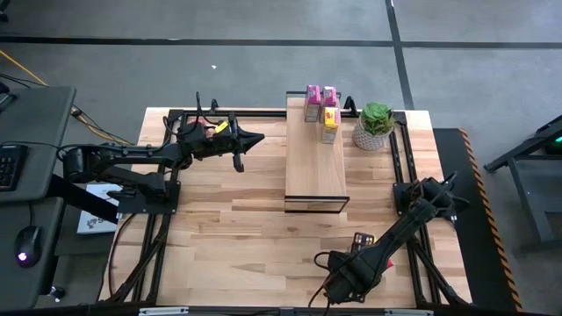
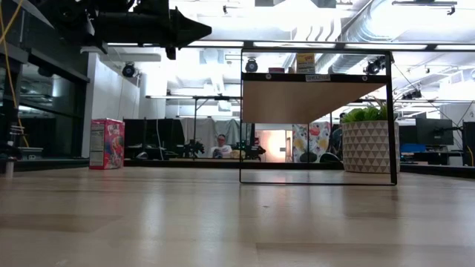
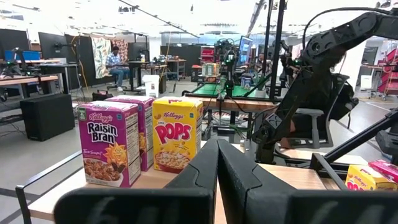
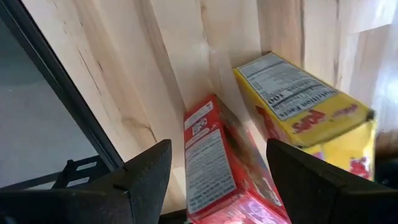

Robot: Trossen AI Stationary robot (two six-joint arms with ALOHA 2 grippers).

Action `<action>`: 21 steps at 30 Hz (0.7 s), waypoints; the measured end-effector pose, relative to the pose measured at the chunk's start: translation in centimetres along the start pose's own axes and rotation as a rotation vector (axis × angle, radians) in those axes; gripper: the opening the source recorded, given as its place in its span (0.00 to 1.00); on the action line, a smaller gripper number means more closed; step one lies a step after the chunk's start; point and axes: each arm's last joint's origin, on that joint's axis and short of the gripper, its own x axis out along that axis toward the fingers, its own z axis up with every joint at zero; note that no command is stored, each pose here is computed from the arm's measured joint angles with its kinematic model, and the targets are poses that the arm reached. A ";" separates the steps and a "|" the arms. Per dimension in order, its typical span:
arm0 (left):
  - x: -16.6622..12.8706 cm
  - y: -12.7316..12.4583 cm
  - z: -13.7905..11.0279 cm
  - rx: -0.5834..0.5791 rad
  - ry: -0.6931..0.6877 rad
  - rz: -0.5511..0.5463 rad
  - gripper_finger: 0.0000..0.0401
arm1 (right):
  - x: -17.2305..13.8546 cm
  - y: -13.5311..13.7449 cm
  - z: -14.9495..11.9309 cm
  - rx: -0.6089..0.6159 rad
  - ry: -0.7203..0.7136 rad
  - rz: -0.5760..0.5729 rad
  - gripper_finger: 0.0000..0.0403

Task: Stack cereal on shelf
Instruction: Put the yellow cereal box on the shelf aligned with the yellow cereal box

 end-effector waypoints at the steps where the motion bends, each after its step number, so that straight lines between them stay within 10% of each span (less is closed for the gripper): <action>1: 0.0 0.0 0.0 0.000 0.000 0.000 0.00 | 0.0 -0.1 0.0 0.005 0.002 -0.005 0.63; 21: 0.0 0.0 0.0 0.000 0.000 0.000 0.00 | -0.3 -1.6 1.7 0.043 -0.081 -0.095 0.63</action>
